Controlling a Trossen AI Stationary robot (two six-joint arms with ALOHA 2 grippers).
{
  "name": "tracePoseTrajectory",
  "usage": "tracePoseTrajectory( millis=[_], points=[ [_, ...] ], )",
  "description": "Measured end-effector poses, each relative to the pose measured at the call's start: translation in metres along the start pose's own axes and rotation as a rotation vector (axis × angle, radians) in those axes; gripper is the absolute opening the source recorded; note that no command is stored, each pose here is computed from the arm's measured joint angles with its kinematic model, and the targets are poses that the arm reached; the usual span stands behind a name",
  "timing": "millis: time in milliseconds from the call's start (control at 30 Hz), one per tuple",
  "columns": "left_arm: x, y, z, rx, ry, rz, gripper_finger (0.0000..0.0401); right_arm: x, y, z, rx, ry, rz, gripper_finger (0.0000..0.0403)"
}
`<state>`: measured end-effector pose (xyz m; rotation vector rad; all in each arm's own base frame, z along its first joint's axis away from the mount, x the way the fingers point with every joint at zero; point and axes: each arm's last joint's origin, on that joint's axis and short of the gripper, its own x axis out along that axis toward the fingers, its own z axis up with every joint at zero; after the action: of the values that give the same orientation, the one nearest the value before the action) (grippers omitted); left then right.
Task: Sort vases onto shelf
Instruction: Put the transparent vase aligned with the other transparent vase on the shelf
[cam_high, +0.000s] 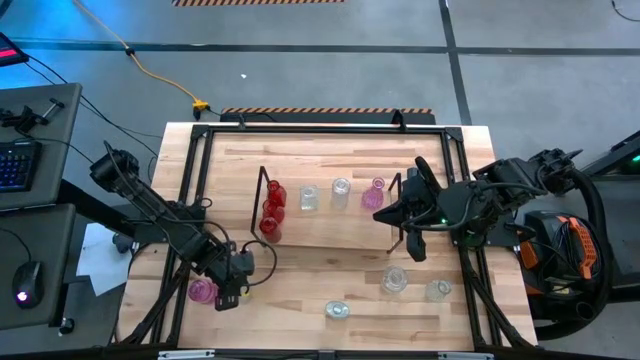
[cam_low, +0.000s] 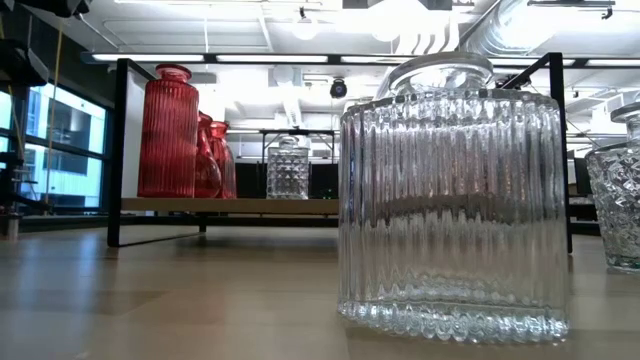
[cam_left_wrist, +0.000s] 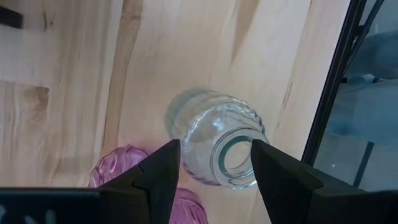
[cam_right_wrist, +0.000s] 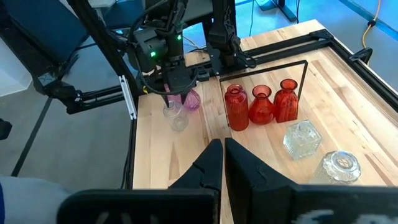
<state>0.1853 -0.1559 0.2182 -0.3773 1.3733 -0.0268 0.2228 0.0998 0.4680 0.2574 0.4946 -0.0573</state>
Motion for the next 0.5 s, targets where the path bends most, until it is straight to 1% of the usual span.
tracePoseTrajectory(
  millis=[500],
  points=[
    [0.0002, 0.0006, 0.0008, -0.018, -0.030, 0.020, 0.0186, -0.0002, -0.0001, 0.0000, -0.007, -0.001, -0.001, 0.0000]
  ],
)
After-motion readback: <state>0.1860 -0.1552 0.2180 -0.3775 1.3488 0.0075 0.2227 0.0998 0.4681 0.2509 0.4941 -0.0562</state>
